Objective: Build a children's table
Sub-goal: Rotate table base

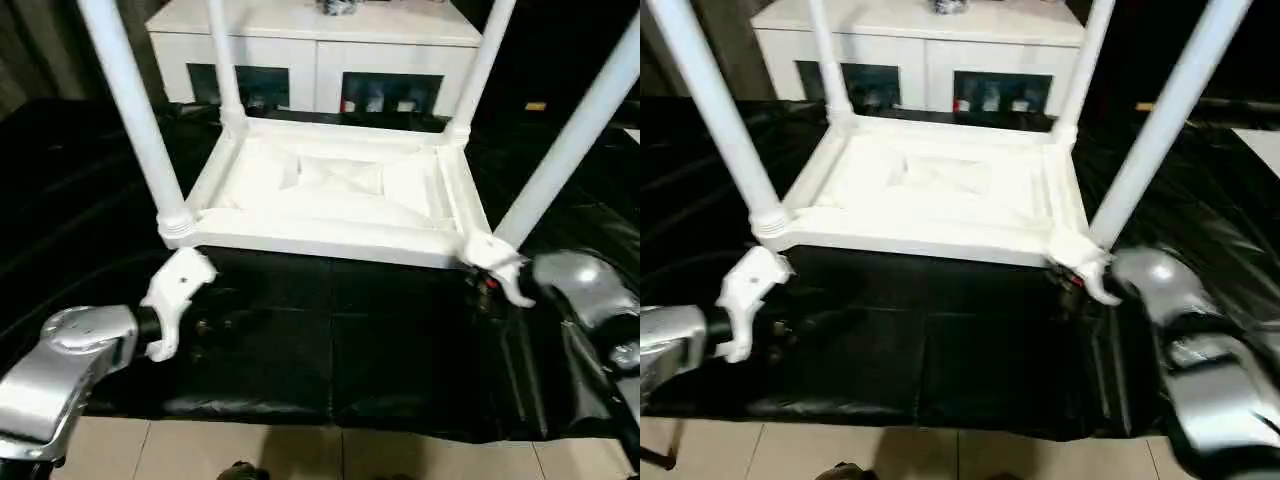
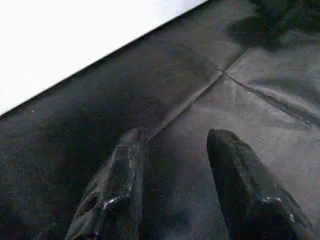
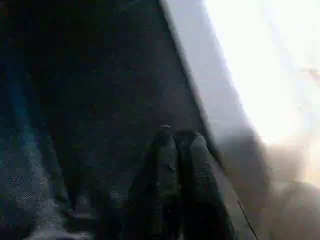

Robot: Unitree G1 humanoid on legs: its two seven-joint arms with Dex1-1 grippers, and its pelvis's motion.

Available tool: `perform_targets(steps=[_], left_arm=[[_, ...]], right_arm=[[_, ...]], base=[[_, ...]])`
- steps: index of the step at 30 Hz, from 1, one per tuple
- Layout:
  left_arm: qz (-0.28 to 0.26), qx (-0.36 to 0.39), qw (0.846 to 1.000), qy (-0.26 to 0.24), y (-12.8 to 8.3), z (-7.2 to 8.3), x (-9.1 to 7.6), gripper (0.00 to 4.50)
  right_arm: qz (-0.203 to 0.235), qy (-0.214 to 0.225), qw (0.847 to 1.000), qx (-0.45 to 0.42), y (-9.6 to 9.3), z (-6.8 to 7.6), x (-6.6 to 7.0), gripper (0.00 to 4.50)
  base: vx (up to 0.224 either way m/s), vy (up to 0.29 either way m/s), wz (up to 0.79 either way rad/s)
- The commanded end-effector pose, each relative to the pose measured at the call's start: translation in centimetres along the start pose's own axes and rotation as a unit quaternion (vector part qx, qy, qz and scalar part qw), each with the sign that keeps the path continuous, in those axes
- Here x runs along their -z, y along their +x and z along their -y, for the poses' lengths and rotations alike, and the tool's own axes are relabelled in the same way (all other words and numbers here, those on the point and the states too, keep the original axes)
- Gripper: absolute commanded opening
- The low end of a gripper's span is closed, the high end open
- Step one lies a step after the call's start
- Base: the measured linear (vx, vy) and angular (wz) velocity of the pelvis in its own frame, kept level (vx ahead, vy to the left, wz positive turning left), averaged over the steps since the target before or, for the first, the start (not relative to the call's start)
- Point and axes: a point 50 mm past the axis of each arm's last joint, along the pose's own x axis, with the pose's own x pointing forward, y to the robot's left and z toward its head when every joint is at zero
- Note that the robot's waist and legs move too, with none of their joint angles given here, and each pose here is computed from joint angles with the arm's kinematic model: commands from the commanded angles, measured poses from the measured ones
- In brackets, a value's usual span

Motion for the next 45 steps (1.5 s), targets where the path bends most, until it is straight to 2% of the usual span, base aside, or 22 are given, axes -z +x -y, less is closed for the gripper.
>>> perform_targets(steps=[1,7,8,10,13,15,16,18,19,20,21,22,26,30,33,34,35,36,38,40,43,45], left_arm=[[0.015,-0.008,1.0,0.007,0.2,-0.1,-0.3,2.19],[0.041,-0.003,0.999,0.007,1.6,0.7,-1.0,2.19],[0.045,0.004,0.999,0.006,1.8,0.9,-1.1,2.19],[0.045,0.006,0.999,0.006,1.8,1.0,-1.1,2.19],[0.048,0.009,0.999,0.005,1.9,1.1,-1.2,2.19],[0.048,0.006,0.999,0.005,2.0,1.0,-1.1,2.19],[0.048,0.006,0.999,0.005,2.0,1.0,-1.1,2.19],[0.047,0.0,0.999,0.004,2.0,0.9,-0.9,2.19],[0.047,0.0,0.999,0.004,2.0,0.9,-0.9,2.19],[0.047,-0.007,0.999,0.001,1.9,0.8,-0.7,2.19],[0.046,-0.011,0.999,-0.001,1.8,0.7,-0.6,2.19],[0.043,-0.025,0.999,-0.004,1.6,0.4,-0.3,2.19],[0.037,-0.051,0.998,-0.012,1.1,-0.2,0.5,2.19],[0.038,-0.074,0.996,-0.014,0.7,-0.7,0.9,2.19],[0.067,-0.109,0.992,-0.019,0.0,-1.4,1.1,2.19],[0.067,-0.109,0.992,-0.019,0.0,-1.4,1.1,2.19],[0.08,-0.11,0.99,-0.023,-0.1,-1.5,1.0,2.19],[0.109,-0.112,0.987,-0.04,-0.2,-1.6,0.8,2.35],[0.142,-0.115,0.981,-0.066,-0.3,-1.9,0.7,2.52],[0.155,-0.12,0.977,-0.079,-0.4,-2.1,0.9,2.56],[0.18,-0.116,0.972,-0.095,-0.5,-2.3,1.0,2.9],[0.198,-0.08,0.971,-0.108,-0.9,-1.9,0.9,2.99]], right_arm=[[0.046,0.011,0.998,0.04,-0.5,0.9,-0.9,0.04],[0.126,0.082,0.984,0.099,-0.7,1.7,-1.7,0.04],[0.13,0.104,0.977,0.134,-0.8,2.1,-1.5,0.04],[0.128,0.11,0.975,0.145,-0.9,2.2,-1.4,0.04],[0.097,0.141,0.961,0.216,-1.8,3.2,-0.4,0.04],[0.072,0.197,0.924,0.32,-3.3,4.5,0.9,0.04],[0.072,0.199,0.922,0.324,-3.4,4.5,0.9,0.04],[0.072,0.24,0.888,0.386,-4.6,5.1,1.8,0.04],[0.072,0.24,0.888,0.386,-4.6,5.1,1.8,0.04],[0.071,0.268,0.861,0.427,-5.6,5.5,2.5,0.04],[0.068,0.284,0.842,0.453,-6.3,5.7,2.9,0.04],[0.06,0.311,0.805,0.502,-7.8,6.0,4.0,0.04],[0.042,0.33,0.769,0.546,-9.6,6.1,5.2,0.04],[0.03,0.324,0.772,0.546,-9.8,5.8,5.6,0.04],[0.093,0.335,0.815,0.465,-6.7,5.1,4.1,0.04],[0.093,0.335,0.815,0.465,-6.7,5.1,4.1,0.04],[0.109,0.334,0.827,0.44,-5.7,4.9,3.5,0.04],[0.133,0.326,0.847,0.397,-4.0,4.3,2.5,0.01],[0.163,0.317,0.868,0.346,-1.8,3.3,1.2,0.0],[0.176,0.315,0.876,0.321,-0.8,2.7,0.6,0.0],[0.186,0.316,0.876,0.313,0.1,2.0,0.3,0.0],[0.192,0.31,0.884,0.293,0.8,1.1,0.3,0.0]], base=[[0.0,0.0,0.0],[0.0,0.0,0.0],[0.0,0.0,0.0],[0.0,0.0,0.0],[0.0,0.0,0.0],[0.0,0.0,0.0],[0.0,0.0,0.0],[0.0,0.0,0.0],[0.0,0.0,0.0],[0.0,0.0,0.0],[0.0,0.0,0.0],[0.0,0.0,0.0],[0.0,0.0,0.0],[0.0,0.0,0.0],[0.0,0.0,0.0],[0.0,0.0,0.0],[0.0,0.0,0.0],[0.0,0.0,0.0],[0.0,0.0,0.0],[0.0,0.0,0.0],[0.0,0.0,0.0],[0.0,0.0,0.0]])
